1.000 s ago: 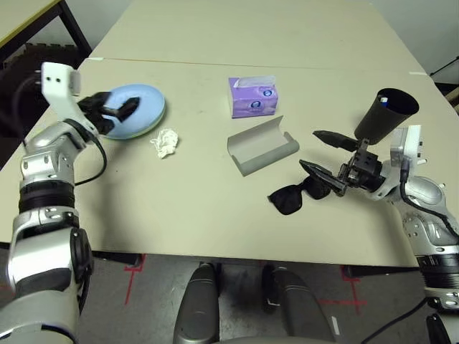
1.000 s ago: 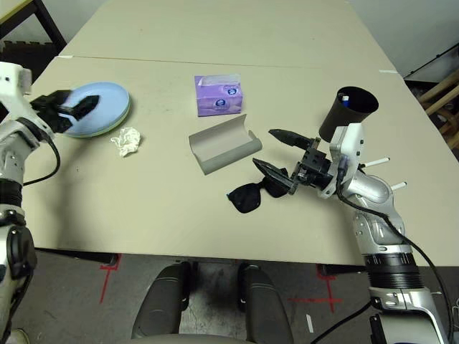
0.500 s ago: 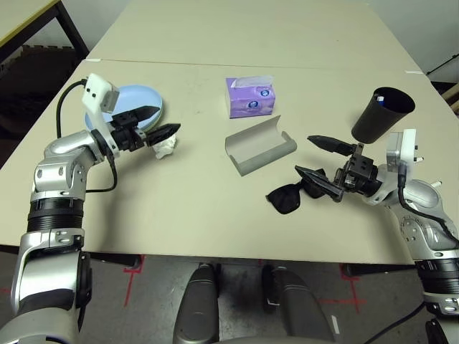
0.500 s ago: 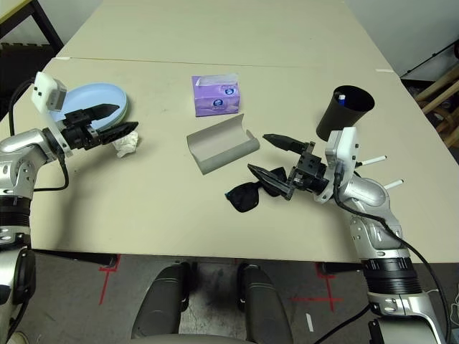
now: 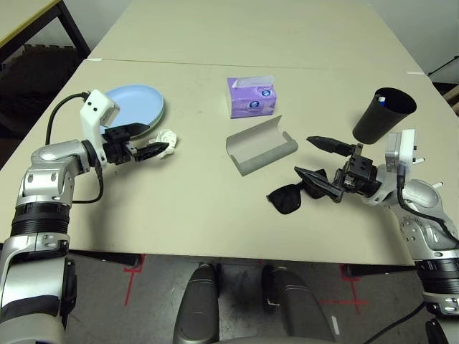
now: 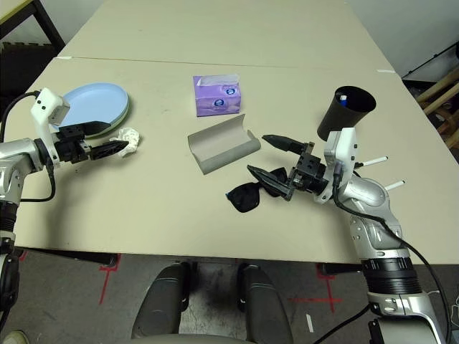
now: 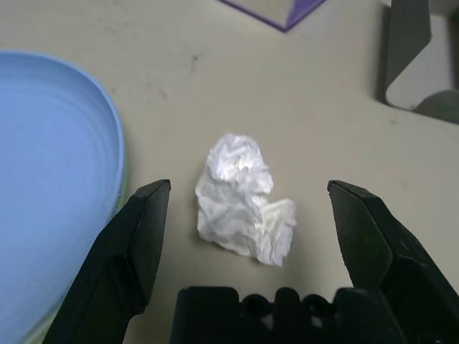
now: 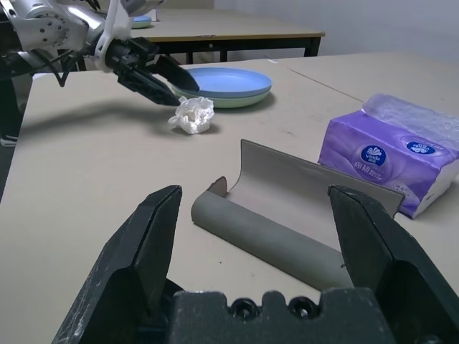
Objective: Organize and tidy the items on the table.
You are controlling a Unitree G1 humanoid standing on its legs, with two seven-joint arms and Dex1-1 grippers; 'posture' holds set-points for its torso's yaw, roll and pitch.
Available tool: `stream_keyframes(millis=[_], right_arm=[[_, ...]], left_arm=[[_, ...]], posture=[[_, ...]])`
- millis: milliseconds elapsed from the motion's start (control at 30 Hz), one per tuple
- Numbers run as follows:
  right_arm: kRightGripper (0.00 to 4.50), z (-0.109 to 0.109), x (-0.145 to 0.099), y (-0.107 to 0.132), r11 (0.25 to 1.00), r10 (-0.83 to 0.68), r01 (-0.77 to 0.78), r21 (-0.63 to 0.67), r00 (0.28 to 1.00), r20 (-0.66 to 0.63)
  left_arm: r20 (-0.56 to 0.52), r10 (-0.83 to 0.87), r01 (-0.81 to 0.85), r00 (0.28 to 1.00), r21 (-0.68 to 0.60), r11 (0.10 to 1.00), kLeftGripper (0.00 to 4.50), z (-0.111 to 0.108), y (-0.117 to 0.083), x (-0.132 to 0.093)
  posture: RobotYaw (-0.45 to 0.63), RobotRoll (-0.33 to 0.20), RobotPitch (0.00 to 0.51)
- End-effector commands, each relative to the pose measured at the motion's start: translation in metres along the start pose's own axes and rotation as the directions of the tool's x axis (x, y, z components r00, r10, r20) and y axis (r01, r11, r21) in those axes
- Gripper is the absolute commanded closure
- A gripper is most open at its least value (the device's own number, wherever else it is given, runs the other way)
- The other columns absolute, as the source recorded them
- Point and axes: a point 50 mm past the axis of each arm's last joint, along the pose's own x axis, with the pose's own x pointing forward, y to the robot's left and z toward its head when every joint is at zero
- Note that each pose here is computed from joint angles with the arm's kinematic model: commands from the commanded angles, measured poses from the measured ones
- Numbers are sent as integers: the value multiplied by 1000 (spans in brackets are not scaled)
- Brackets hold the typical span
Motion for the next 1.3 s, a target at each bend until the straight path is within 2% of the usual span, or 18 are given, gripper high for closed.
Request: stream_keyframes(millis=[33, 100, 200, 533, 767, 933, 1067, 1133, 1300], right_arm=[[0, 1, 2, 3, 1000, 20, -20, -11, 1000, -4], [0, 1, 1, 3, 1000, 18, -18, -12, 1000, -4], [0, 2, 1, 3, 1000, 15, -15, -13, 1000, -3], [0, 2, 0, 3, 1000, 8, -8, -16, 1000, -5], [0, -1, -1, 3, 1000, 7, -7, -15, 1000, -11], [0, -2, -1, 2, 1000, 6, -6, -13, 1000, -13], [0, -4, 2, 4, 1000, 12, -12, -6, 1000, -6], [0, -4, 4, 4, 1000, 17, -17, -10, 1000, -4], [0, -3, 6, 4, 1000, 22, -22, -18, 1000, 2]], left_arm=[[-61, -13, 12, 998, -21, 1000, 29, -12, -2, 0], [-75, -12, 10, 997, -24, 1000, 29, -15, -1, 0], [-84, -4, 1, 996, -38, 999, 654, -18, 1, 1], [-79, -13, 10, 997, -41, 999, 4490, -16, 3, 3], [9, -30, 30, 1000, -52, 998, 4490, 5, 3, 4], [139, -32, 45, 990, -96, 994, 4490, 34, 5, 1], [256, 80, -49, 963, -128, 991, 4490, 63, 20, -4], [263, 183, -150, 947, -142, 978, 4490, 65, 31, -5], [195, 420, -381, 886, -208, 901, 4490, 46, 53, -5]], posture=[[156, 0, 172], [155, 0, 172], [153, 0, 172], [147, 0, 171], [149, 0, 169], [159, 0, 171], [169, 0, 172], [174, 0, 172], [161, 0, 171]])
